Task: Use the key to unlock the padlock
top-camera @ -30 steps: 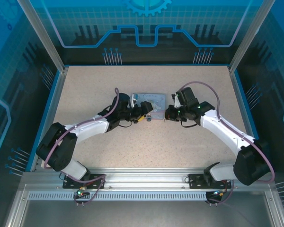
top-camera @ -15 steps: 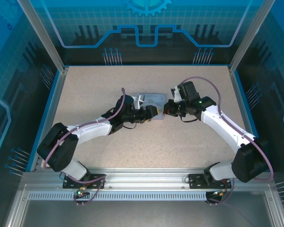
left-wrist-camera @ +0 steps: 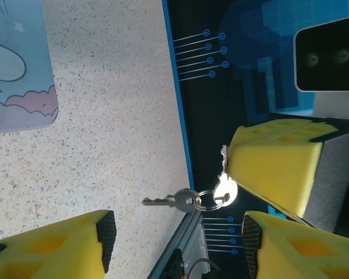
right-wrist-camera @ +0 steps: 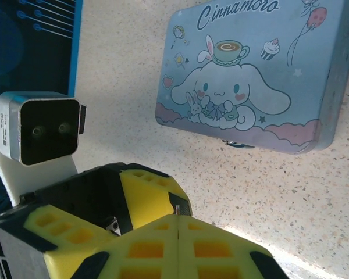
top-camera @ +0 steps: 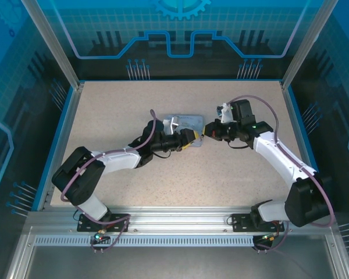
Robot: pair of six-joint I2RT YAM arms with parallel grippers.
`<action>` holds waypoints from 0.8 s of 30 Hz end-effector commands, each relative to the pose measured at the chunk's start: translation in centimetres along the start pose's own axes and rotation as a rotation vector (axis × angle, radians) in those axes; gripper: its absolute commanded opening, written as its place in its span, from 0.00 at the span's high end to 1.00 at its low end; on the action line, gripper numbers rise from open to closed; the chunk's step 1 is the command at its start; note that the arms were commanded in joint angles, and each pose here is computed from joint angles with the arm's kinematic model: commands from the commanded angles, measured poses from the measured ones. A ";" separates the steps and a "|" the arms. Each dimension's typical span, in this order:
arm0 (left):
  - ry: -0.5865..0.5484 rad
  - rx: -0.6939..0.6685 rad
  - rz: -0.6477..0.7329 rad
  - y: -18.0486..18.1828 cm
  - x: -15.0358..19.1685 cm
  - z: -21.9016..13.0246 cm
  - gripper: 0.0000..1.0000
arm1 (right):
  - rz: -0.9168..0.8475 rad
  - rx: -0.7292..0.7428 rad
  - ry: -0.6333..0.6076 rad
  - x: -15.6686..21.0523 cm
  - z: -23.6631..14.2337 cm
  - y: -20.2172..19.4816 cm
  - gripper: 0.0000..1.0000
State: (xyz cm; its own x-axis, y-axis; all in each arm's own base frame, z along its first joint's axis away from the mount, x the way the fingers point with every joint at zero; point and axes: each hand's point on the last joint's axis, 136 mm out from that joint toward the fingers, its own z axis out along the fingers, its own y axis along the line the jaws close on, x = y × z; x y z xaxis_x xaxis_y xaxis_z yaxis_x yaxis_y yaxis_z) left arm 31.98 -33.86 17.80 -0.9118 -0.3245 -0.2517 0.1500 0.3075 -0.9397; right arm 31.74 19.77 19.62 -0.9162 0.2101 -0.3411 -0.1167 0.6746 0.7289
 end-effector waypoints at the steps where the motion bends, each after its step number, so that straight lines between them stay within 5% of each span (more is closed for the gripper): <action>1: -0.063 0.070 0.013 -2.7 -1.7 -0.8 0.38 | -0.049 -0.150 -0.020 -0.6 -1.4 1.8 1.00; 15: -0.084 0.176 -0.021 -6.3 -4.2 -0.4 0.36 | -0.089 -0.301 0.003 -0.5 -2.1 3.2 1.00; 24: -0.098 0.237 -0.077 -6.9 -5.0 0.2 0.48 | -0.083 -0.312 0.002 -0.3 -1.9 3.4 1.00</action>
State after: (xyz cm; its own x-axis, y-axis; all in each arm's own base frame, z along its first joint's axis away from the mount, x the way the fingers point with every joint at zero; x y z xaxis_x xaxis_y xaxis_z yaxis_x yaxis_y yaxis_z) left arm 34.96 -34.16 23.65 -0.8880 -0.4187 -0.1900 0.1499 0.1270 -0.9805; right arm 31.31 20.38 22.55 -0.9042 0.1681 -0.3925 -0.2766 0.4696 0.8384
